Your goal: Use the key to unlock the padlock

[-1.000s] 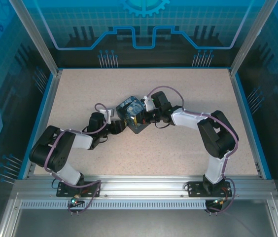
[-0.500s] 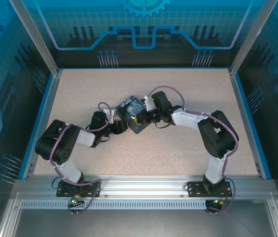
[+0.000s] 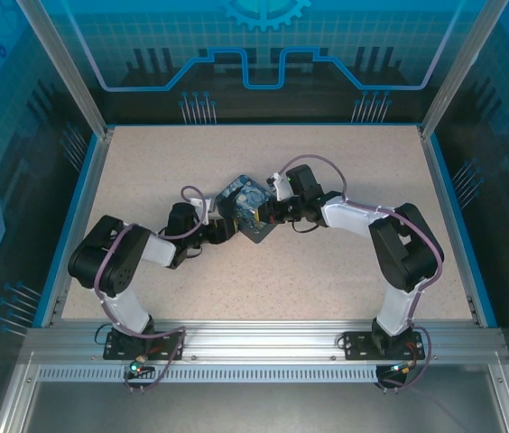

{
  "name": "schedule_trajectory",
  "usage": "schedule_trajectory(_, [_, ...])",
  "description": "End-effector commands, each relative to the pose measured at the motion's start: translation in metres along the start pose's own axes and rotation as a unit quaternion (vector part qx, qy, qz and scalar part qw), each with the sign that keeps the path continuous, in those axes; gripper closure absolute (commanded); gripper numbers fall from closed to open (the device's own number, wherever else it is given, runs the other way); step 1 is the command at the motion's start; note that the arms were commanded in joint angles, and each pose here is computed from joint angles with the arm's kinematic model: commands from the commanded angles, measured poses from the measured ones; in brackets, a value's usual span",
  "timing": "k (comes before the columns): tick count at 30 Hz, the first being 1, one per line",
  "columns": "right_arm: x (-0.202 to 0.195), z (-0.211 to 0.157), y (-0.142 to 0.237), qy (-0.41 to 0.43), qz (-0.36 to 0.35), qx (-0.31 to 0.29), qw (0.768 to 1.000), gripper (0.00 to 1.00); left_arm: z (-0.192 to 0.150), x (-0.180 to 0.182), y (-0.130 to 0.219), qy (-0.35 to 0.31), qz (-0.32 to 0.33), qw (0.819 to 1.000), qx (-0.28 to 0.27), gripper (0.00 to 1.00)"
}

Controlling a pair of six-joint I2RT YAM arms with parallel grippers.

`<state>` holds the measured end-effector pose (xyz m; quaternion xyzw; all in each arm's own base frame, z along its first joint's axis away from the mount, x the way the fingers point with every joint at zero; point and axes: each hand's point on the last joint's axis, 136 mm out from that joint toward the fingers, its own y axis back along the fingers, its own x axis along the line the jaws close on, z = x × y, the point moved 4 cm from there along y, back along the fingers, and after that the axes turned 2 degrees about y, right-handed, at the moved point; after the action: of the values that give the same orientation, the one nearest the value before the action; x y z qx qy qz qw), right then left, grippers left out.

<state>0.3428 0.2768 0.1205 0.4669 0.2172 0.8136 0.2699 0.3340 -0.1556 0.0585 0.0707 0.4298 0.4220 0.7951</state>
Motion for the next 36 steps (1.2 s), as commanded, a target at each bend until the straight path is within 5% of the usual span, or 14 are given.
schedule_trajectory(1, [0.005,0.002,0.010,0.011,0.006,-0.006,1.000,1.00,0.010,-0.011,-0.007,-0.012,-0.029,0.999,-0.008,0.47])
schedule_trajectory(16, [0.005,0.010,0.002,0.012,0.018,-0.015,1.000,1.00,0.003,-0.021,-0.024,-0.011,-0.058,0.998,0.012,0.47])
schedule_trajectory(36, [-0.052,-0.025,-0.010,-0.090,-0.095,0.064,0.989,1.00,-0.007,-0.030,-0.038,-0.011,-0.072,0.997,0.028,0.50])
